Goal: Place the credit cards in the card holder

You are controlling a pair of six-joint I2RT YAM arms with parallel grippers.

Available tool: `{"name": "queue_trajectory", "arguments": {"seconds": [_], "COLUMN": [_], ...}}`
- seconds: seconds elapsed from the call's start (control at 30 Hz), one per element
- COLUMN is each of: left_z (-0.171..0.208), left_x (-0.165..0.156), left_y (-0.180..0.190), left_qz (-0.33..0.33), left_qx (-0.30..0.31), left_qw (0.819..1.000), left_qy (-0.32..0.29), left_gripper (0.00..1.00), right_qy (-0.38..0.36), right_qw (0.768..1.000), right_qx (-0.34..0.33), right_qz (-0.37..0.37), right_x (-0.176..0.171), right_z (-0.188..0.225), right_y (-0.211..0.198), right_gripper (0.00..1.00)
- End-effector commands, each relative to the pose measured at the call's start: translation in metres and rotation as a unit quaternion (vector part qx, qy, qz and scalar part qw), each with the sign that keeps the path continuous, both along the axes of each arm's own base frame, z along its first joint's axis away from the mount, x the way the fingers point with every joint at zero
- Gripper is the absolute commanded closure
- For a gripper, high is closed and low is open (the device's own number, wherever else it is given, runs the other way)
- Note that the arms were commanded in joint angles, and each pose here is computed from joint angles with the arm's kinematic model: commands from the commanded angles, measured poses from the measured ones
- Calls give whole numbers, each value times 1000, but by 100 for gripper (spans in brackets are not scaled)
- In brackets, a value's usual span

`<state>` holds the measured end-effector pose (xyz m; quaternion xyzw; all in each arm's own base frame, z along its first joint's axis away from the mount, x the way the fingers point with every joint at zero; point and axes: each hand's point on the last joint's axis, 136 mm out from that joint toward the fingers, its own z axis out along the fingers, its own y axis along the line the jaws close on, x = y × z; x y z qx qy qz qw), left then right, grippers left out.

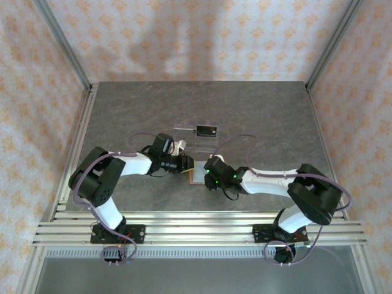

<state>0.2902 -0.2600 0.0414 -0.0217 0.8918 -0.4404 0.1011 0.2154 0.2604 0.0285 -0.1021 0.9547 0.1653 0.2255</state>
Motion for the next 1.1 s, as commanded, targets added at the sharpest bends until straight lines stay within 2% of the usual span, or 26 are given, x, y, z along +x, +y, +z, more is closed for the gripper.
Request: {"name": "queue_trajectory", "arguments": {"seconds": [0.0, 0.03, 0.17, 0.23, 0.27, 0.33, 0.43, 0.53, 0.6, 0.63, 0.73, 0.87, 0.97, 1.03, 1.07], "left_z": [-7, -12, -31, -36, -37, -39, -41, -41, -41, -42, -43, -41, -40, -39, -38], "left_x": [1, 1, 0, -2, -2, -4, -6, -8, -8, -8, -8, -7, -8, -8, -8], "left_y": [-8, -7, -2, -2, -2, 1, 4, 5, 5, 4, 3, 6, 7, 8, 8], "left_qz": [0, 1, 9, 7, 6, 6, 0, -7, -7, -7, -6, 1, -1, -1, -1], "left_qx": [-17, -15, 1, 4, 5, 13, 31, 35, 35, 35, 30, 28, 28, 28, 29], "left_qw": [1000, 1000, 1000, 1000, 1000, 1000, 999, 999, 999, 999, 999, 999, 999, 999, 999], "left_qy": [3, 5, 18, 23, 24, 23, 22, 26, 24, 24, 29, 23, 26, 23, 23], "left_gripper": [84, 88, 93, 96, 96, 96, 96, 96, 96, 96, 96, 95, 95, 90, 88], "right_qy": [-6, -9, -18, -25, -30, -41, -46, -52, -57, -63, -75, -91, -96, -95, -97], "right_qw": [999, 999, 999, 998, 997, 996, 999, 998, 996, 995, 992, 988, 987, 988, 987], "right_qx": [35, 35, 16, 3, -4, -21, -18, -33, -52, -65, -94, -128, -126, -125, -128], "right_qz": [-17, -22, -48, -64, -72, -80, -21, 16, 33, 38, 39, 1, -11, -12, -19], "right_x": [1, 1, 5, 6, 7, 8, 2, 3, 7, 10, 20, 32, 31, 28, 28], "right_z": [9, 9, 13, 16, 17, 21, 31, 39, 39, 37, 29, 19, 17, 16, 16], "right_y": [2, 0, -12, -21, -26, -36, -28, -20, -12, -8, 2, -5, -11, -15, -19], "right_gripper": [76, 76, 76, 71, 67, 52, 35, 24, 10, 8, 8, 10, 19, 31, 29]}}
